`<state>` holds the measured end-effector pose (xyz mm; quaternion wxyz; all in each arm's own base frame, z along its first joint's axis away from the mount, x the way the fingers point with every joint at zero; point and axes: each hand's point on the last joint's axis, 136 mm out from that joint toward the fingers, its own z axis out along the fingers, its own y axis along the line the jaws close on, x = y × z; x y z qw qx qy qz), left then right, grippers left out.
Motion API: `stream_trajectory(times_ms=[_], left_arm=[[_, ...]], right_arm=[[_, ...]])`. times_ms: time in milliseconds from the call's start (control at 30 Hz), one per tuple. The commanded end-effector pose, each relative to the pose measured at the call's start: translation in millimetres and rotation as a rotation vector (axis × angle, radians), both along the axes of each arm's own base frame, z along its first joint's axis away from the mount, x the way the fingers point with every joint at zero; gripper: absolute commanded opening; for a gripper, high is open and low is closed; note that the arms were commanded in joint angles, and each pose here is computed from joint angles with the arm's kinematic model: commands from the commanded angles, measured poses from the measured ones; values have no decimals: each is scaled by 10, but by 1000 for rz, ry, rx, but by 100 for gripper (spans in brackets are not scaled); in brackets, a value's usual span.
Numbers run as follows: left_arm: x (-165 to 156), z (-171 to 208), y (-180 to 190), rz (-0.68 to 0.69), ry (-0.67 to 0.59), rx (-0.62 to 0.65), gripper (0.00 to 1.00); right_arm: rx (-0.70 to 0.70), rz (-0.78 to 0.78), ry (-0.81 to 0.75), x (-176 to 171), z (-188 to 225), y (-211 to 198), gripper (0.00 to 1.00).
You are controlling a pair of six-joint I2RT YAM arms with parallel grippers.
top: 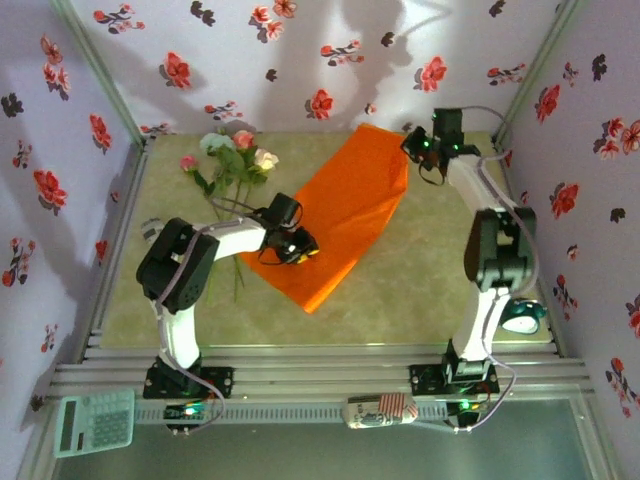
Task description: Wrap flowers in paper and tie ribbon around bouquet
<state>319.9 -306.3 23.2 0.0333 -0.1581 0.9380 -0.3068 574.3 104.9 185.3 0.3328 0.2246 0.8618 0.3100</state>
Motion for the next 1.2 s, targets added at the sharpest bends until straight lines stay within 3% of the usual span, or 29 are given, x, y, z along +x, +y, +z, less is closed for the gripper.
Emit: stream_trajectory(times_ms=[0, 133, 233, 333, 533, 700, 800, 1000, 1167], left_arm=[[-372, -203, -136, 1, 163, -24, 25], [-358, 2, -348, -46, 145, -98, 25], [-102, 393, -416, -68, 12, -136, 29], [205, 607, -383, -95, -74, -94, 33], [765, 417, -313, -136, -97, 29, 33], [1019, 39, -280, -209, -75, 153, 30], [1011, -160, -100, -172, -37, 234, 25], [835, -395, 581, 152, 45, 216, 12], [609, -584, 985, 377, 102, 170, 7]], right_arm=[[127, 98, 181, 18, -416, 302, 4], [152, 141, 213, 63, -465, 418, 28], [101, 108, 238, -7, -458, 284, 47], [46, 27, 209, -82, -313, 38, 57], [-19, -178, 254, -330, -221, -491, 71], [-63, -231, 362, -509, -473, -596, 73], [-72, -246, 382, -589, -570, -622, 71], [-49, -214, 409, -673, -751, -513, 59], [-50, -188, 443, -729, -942, -316, 52]])
